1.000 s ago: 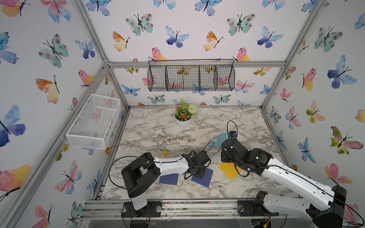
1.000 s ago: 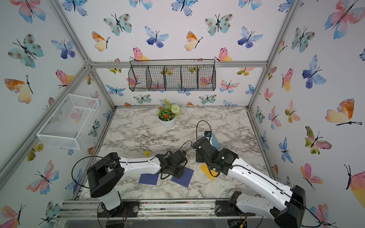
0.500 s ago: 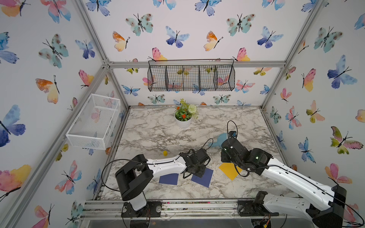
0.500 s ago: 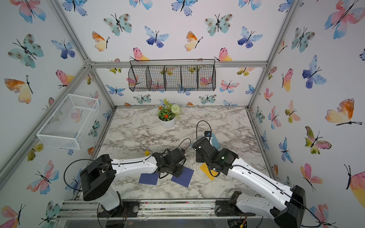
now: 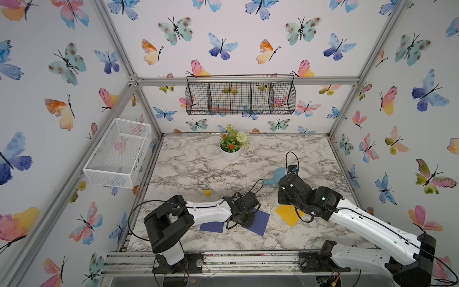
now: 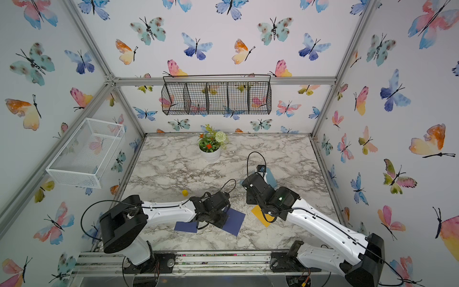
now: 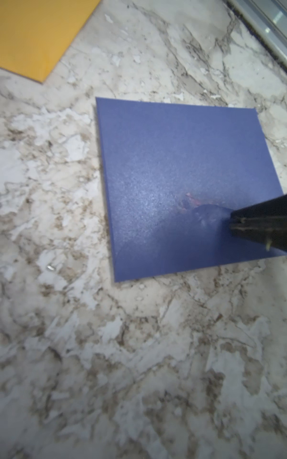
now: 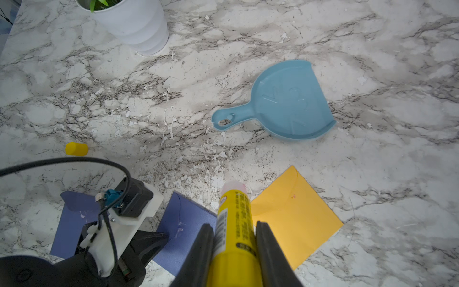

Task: Seal the envelope with a glue stick
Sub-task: Seal the envelope at the center of the board.

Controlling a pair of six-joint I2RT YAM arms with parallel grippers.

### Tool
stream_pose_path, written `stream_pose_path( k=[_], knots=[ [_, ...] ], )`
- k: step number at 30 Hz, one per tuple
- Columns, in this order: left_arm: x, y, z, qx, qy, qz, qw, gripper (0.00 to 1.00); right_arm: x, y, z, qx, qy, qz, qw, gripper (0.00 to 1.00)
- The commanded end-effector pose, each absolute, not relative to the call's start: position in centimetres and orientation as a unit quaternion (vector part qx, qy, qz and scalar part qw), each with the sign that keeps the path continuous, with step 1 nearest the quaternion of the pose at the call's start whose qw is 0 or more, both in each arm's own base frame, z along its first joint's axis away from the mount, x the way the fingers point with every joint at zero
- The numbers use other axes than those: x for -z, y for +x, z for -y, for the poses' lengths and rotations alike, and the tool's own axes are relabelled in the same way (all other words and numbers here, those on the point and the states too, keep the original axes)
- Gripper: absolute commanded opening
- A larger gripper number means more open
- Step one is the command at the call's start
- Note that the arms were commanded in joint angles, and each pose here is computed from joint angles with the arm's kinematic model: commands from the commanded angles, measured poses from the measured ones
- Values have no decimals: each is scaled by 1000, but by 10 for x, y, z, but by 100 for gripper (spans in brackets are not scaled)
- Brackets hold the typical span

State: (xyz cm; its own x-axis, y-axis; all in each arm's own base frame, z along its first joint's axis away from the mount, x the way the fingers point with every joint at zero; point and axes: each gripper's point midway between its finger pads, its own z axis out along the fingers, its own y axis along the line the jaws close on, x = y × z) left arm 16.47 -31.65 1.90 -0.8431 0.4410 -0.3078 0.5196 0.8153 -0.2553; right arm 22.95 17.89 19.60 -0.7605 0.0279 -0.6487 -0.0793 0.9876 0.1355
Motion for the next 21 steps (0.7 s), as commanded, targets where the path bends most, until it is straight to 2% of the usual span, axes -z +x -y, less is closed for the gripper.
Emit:
stream_pose_path(
  k=[1, 14, 21],
  knots=[
    [5, 156, 305, 144, 253, -953, 88, 3, -197, 227, -171, -68, -7, -936, 344, 2],
    [17, 187, 290, 19, 270, -956, 113, 9, -205, 229, -164, -53, -3, -933, 355, 3],
    [27, 184, 292, 3, 285, -953, 102, 12, -219, 228, -132, -3, 34, -926, 376, 3]
  ],
)
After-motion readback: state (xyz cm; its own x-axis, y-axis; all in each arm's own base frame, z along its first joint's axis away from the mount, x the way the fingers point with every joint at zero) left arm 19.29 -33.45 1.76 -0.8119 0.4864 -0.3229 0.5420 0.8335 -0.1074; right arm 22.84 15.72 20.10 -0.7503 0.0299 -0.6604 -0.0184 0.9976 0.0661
